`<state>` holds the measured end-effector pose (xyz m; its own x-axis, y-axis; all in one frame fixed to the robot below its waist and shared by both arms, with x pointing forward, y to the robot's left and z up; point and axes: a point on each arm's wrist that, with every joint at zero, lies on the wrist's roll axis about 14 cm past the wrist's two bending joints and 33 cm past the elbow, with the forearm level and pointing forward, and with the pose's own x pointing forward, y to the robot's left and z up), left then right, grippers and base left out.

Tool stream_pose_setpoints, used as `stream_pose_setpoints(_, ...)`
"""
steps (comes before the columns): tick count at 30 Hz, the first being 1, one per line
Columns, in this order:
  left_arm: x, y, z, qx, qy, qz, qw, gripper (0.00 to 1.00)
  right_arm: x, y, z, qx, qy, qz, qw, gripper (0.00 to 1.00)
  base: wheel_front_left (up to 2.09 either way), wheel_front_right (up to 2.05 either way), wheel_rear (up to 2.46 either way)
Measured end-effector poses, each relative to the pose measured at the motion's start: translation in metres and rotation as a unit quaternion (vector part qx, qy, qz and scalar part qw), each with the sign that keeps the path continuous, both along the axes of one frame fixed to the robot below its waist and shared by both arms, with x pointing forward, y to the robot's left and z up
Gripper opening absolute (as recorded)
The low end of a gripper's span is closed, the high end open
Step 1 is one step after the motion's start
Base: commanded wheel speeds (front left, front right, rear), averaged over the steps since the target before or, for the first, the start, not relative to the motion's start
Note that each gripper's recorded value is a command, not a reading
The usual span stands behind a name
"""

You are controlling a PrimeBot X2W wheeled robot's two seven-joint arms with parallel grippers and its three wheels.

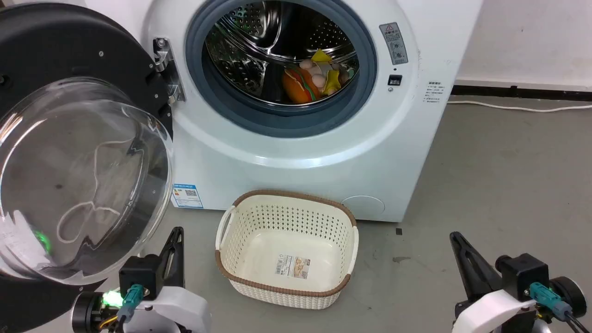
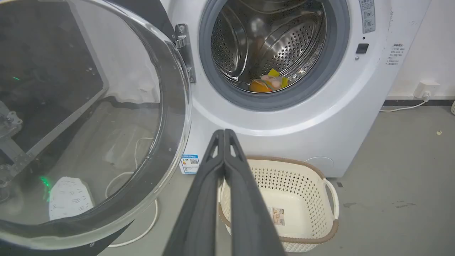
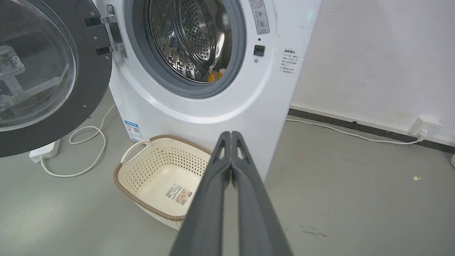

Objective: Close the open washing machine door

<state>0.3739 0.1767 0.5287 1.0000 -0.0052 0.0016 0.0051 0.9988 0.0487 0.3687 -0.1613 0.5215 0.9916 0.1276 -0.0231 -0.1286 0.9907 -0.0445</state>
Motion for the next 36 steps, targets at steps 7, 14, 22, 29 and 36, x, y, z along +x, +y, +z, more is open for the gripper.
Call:
stream_pose_setpoints(7,0.0,0.0,0.0,0.0,0.0,0.0,1.0,0.0,0.0,0.0001,0.0,0.0,0.0,0.0,1.0,0.0,0.0,0.0,0.0)
stream_pose_setpoints(14,0.0,0.0,0.0,0.0,0.0,0.0,1.0,0.0,0.0,0.0001,0.0,0.0,0.0,0.0,1.0,0.0,0.0,0.0,0.0)
stream_pose_setpoints(22,0.0,0.0,0.0,0.0,0.0,0.0,1.0,0.0,0.0,0.0001,0.0,0.0,0.0,0.0,1.0,0.0,0.0,0.0,0.0)
stream_pose_setpoints(29,0.0,0.0,0.0,0.0,0.0,0.0,1.0,0.0,0.0,0.0,0.0,0.0,0.0,0.0,1.0,0.0,0.0,0.0,0.0)
stream_pose_setpoints(36,0.0,-0.0017,-0.0003,0.0,0.0,-0.003,1.0,1.0,-0.0001,-0.0005,-0.0003,0.001,0.0,-0.001,1.0,1.0,0.0,0.0,0.0)
